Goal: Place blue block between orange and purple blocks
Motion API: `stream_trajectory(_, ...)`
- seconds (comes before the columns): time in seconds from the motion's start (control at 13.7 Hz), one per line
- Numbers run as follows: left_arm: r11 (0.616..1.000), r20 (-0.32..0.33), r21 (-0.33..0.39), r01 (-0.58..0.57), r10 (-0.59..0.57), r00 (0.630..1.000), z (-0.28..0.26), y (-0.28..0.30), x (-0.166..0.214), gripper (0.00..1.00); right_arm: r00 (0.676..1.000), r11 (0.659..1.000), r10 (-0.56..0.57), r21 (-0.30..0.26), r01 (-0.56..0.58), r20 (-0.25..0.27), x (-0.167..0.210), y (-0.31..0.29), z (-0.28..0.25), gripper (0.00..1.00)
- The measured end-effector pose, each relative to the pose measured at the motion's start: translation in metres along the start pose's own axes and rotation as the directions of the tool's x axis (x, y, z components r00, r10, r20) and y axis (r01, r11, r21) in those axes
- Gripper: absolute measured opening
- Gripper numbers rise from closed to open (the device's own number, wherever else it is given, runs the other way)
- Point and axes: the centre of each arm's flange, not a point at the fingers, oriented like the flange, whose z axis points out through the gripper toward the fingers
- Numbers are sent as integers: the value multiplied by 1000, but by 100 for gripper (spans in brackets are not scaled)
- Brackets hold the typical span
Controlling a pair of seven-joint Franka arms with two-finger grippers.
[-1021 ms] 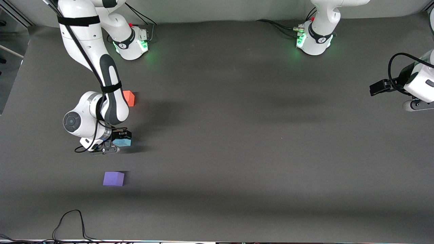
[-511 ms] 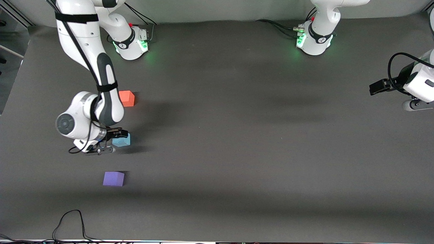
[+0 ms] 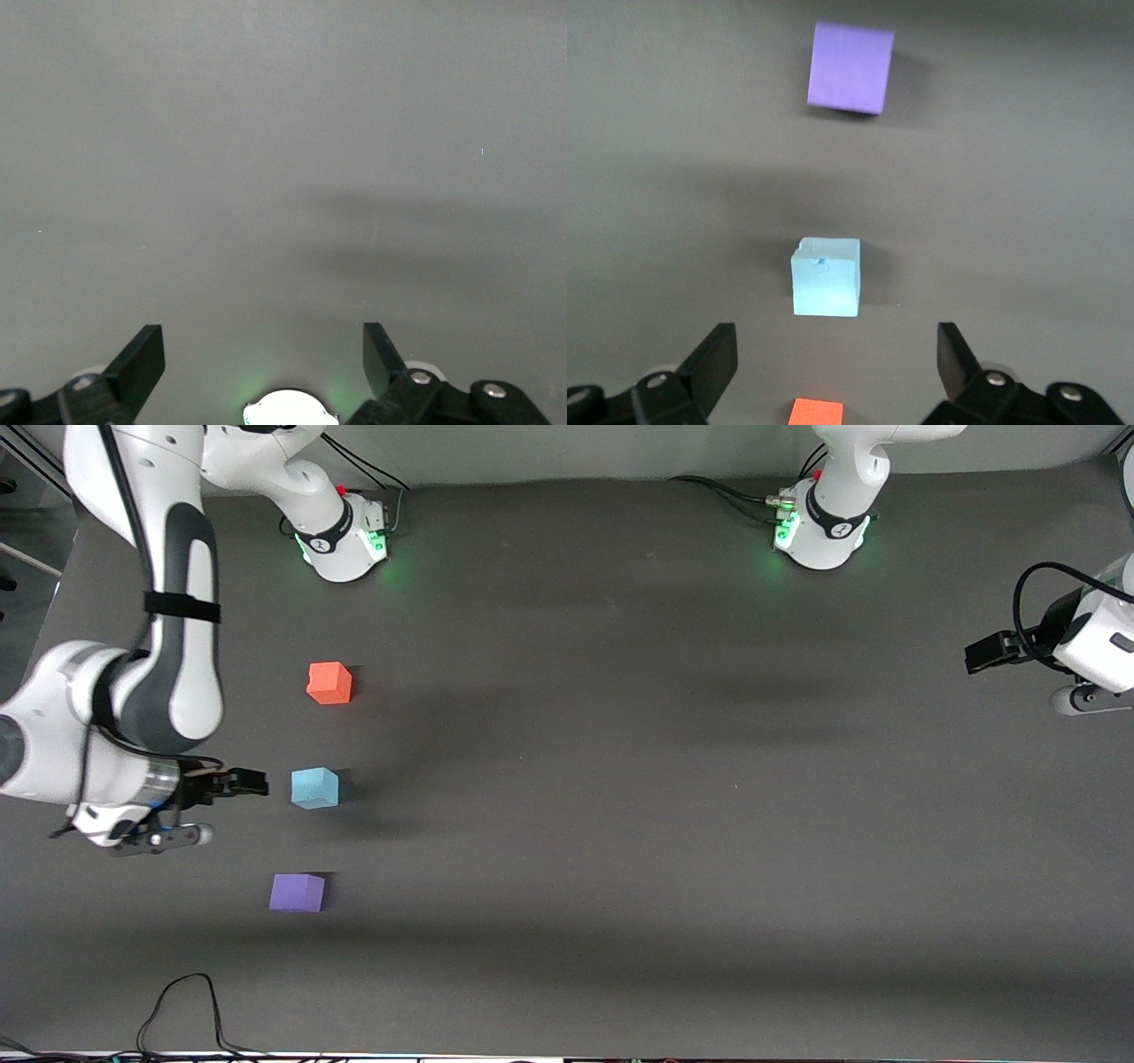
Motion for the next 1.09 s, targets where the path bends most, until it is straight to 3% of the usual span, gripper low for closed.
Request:
stream_trajectory(0.29, 1000, 1, 0, 0, 0, 1000, 0, 0, 0, 100, 998, 996, 61, 70, -59, -35, -34, 46, -68, 100)
stream_trajectory(0.73, 1000, -5, 0, -12, 12, 1000, -2, 6, 0, 100, 982, 981, 187, 51, -186, -12, -42, 38, -118, 100)
stream_trajectory(1.09, 1000, -17, -22, -13, 13, 1000, -9, 8, -1, 100, 949, 947, 315, 57, -315, 12, -41, 10, -146, 100)
